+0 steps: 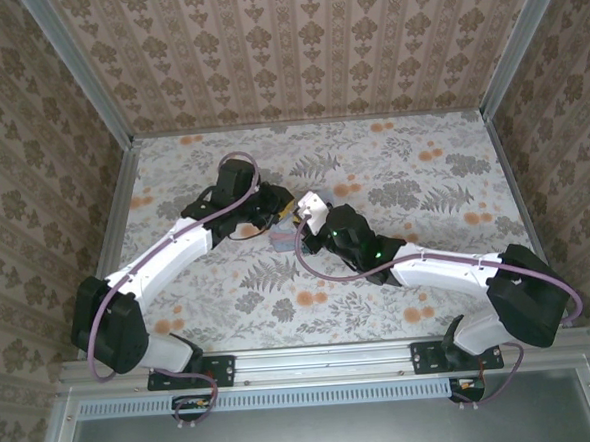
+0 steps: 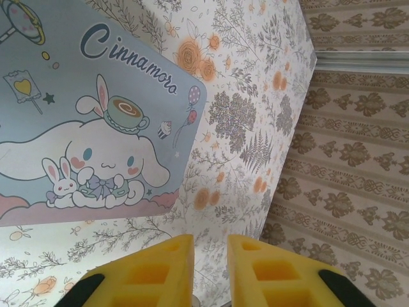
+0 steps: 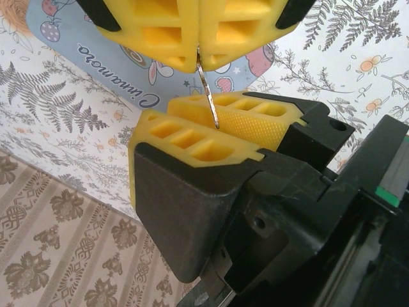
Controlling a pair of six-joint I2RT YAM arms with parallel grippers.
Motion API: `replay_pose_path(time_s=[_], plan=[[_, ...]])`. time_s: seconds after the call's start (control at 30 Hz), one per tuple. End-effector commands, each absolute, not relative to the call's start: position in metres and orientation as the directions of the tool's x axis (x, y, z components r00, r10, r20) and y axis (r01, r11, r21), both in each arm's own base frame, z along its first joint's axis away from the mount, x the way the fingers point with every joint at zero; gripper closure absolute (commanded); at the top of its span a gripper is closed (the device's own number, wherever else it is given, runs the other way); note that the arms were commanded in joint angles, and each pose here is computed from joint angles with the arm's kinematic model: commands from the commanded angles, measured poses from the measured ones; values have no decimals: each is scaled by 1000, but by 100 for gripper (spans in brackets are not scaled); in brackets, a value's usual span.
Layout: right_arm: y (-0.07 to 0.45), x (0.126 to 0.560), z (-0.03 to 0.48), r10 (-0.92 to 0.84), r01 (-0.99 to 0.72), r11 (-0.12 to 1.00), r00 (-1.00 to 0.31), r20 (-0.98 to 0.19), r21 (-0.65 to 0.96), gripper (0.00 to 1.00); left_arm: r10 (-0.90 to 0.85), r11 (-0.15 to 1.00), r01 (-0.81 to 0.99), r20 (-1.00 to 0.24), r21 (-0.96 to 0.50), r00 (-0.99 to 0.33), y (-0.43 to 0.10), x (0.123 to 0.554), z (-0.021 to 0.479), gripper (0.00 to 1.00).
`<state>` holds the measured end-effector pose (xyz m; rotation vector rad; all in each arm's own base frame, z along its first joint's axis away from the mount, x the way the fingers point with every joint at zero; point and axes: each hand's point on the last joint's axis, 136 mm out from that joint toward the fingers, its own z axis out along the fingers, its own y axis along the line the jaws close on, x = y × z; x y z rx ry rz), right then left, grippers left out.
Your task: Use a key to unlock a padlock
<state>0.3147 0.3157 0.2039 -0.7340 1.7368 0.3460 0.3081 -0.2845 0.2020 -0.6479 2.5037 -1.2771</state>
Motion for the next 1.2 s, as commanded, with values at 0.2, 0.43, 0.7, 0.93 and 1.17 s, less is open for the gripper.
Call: replay_pose_path(time_s=[0.2, 0.43, 0.7, 0.93, 1.17], plan=[[321, 318, 218, -286, -626, 764, -107, -952, -159, 100, -495, 527, -267, -37, -807, -868, -286, 310, 198, 100], [289, 320, 234, -169, -568, 822, -178, -969, -38, 52, -444, 614, -149, -183, -776, -877, -270, 324, 201, 100], [255, 320, 248, 83, -525, 803, -371, -925, 282, 44, -249, 793, 120, -498, -597, -831, -247, 346, 216, 100], [247, 332, 255, 333, -506, 632, -507, -795, 587, 38, -61, 762, 455, -750, -461, -659, -256, 358, 252, 100], [247, 357, 268, 507, -482, 391, -598, -621, 784, 36, -122, 584, 664, -859, -467, -497, -275, 355, 286, 100]])
